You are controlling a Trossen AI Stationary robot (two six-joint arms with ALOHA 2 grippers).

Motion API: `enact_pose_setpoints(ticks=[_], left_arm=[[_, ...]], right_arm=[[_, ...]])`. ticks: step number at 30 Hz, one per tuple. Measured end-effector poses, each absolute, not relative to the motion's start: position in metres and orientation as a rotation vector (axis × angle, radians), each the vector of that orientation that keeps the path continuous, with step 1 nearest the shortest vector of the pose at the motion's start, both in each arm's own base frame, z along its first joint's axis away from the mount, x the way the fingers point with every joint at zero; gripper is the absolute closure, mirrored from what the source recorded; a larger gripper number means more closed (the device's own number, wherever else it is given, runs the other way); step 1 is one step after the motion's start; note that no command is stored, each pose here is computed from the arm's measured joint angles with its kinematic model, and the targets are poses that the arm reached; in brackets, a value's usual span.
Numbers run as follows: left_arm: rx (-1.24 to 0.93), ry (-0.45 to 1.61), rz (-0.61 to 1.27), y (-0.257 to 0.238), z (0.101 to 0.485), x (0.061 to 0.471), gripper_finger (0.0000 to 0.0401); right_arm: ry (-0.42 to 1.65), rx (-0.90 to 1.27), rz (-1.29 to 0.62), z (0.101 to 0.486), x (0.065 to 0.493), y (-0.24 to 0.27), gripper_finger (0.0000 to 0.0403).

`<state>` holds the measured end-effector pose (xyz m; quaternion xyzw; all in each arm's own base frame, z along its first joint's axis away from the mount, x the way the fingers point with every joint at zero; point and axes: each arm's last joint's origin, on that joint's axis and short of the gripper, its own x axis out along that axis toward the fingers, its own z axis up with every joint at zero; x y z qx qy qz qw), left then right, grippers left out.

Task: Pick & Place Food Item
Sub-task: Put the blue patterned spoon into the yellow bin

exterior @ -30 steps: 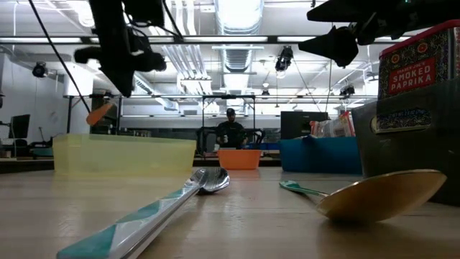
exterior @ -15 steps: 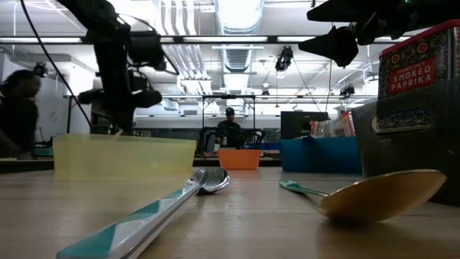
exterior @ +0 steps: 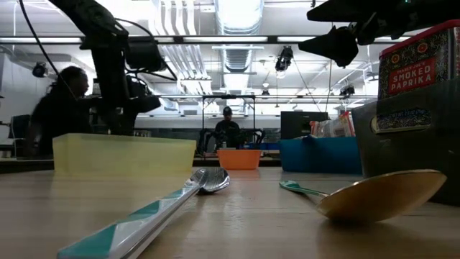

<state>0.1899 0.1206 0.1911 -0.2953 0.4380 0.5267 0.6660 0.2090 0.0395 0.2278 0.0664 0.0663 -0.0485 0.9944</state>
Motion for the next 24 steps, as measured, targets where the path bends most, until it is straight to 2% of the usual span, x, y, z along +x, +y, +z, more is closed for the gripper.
enact_pose_setpoints(ticks=[7, 12, 18, 24], left_arm=[[-0.677, 0.976, 1.173, 0.121, 0.191, 0.191, 0.0207], [-0.680, 0.977, 1.168, 0.121, 0.191, 0.192, 0.0167], [-0.770, 0.954, 1.142, 0.116, 0.196, 0.190, 0.0163], [-0.851, 0.918, 1.123, 0.091, 0.205, 0.191, 0.0193]], right_arm=[[0.133, 0.133, -0.097, 0.228, 0.209, 0.039, 0.0022], [0.133, 0.133, -0.098, 0.228, 0.209, 0.039, 0.0022], [0.133, 0.133, -0.097, 0.228, 0.209, 0.039, 0.0022], [0.133, 0.133, -0.097, 0.228, 0.209, 0.039, 0.0022]])
